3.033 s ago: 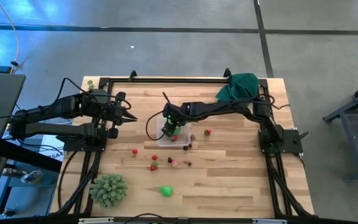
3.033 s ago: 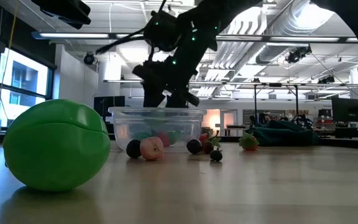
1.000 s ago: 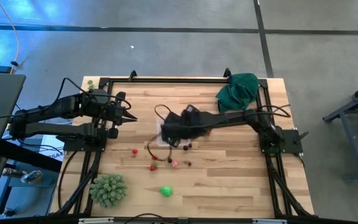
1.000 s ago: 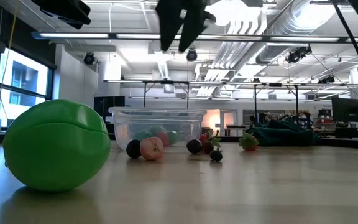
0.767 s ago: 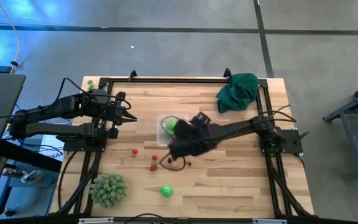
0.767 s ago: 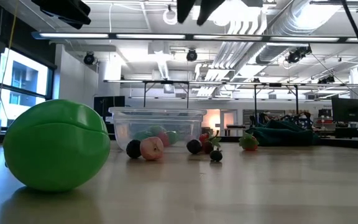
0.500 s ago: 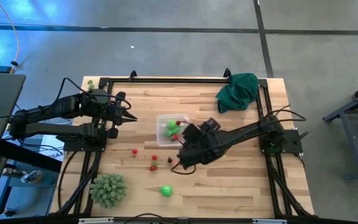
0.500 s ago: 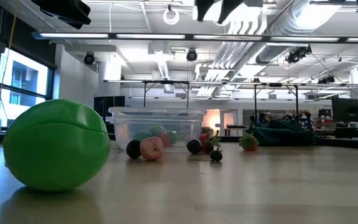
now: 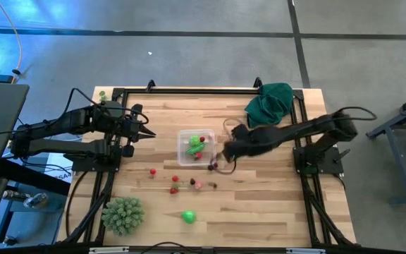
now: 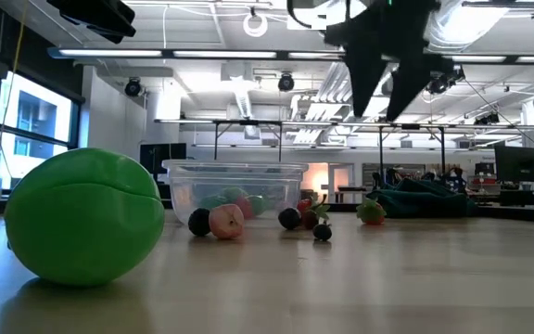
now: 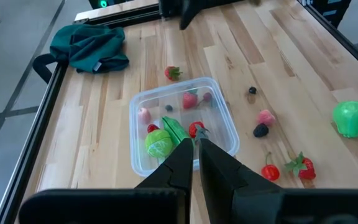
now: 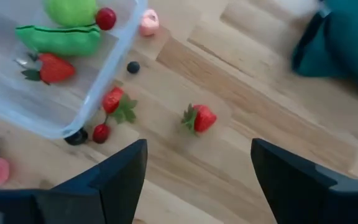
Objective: Pick and placing Produce into tupperware
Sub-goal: Put the red strawberry into the transparent container
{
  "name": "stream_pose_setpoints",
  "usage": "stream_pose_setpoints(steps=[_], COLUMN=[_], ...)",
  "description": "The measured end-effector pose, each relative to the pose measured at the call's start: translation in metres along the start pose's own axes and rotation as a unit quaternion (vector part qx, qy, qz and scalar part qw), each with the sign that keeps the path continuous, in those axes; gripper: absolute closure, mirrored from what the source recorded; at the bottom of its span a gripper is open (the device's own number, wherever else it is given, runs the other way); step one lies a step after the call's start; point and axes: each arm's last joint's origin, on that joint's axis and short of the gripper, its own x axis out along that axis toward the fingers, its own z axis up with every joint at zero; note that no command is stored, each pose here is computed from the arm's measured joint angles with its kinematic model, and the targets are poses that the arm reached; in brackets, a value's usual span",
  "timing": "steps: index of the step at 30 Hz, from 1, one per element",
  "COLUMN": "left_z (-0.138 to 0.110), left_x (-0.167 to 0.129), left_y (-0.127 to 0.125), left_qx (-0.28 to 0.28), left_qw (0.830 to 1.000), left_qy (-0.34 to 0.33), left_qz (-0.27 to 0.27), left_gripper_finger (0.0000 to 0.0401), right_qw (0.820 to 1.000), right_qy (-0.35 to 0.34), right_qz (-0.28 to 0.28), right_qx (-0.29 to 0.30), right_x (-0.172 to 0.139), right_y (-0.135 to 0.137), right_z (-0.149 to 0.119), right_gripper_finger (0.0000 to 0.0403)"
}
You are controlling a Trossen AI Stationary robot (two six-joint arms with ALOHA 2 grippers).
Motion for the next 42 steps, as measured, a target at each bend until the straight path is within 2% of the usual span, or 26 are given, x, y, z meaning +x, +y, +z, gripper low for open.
stream_pose_setpoints(steps=[7, 12, 17, 28, 42], left_z=[0.0, 0.0, 0.0, 0.0, 0.0], left_x=[0.0, 0.0, 0.0, 0.0, 0.0], left_y=[0.0, 0.0, 0.0, 0.0, 0.0], left_qx=[0.0, 0.0, 0.0, 0.0, 0.0], left_qw=[1.0, 1.0, 1.0, 1.0, 1.0], left_qy=[0.0, 0.0, 0.0, 0.0, 0.0], left_qz=[0.0, 0.0, 0.0, 0.0, 0.0], left_gripper_finger=[0.0382, 0.0382, 0.0382, 0.0382, 0.0382], right_qw=[0.995, 0.989, 0.986, 0.99, 0.989], right_qy=[0.048, 0.069, 0.068, 0.096, 0.122], right_qz=[0.07, 0.107, 0.117, 0.101, 0.087], right_qx=[0.045, 0.08, 0.1, 0.031, 0.012], right_x=[0.05, 0.076, 0.091, 0.118, 0.136], right_y=[-0.042, -0.052, -0.052, -0.047, -0.041], right_z=[0.012, 0.016, 0.016, 0.011, 0.003], right_gripper_finger=[0.0124, 0.0124, 0.0124, 0.0124, 0.0124])
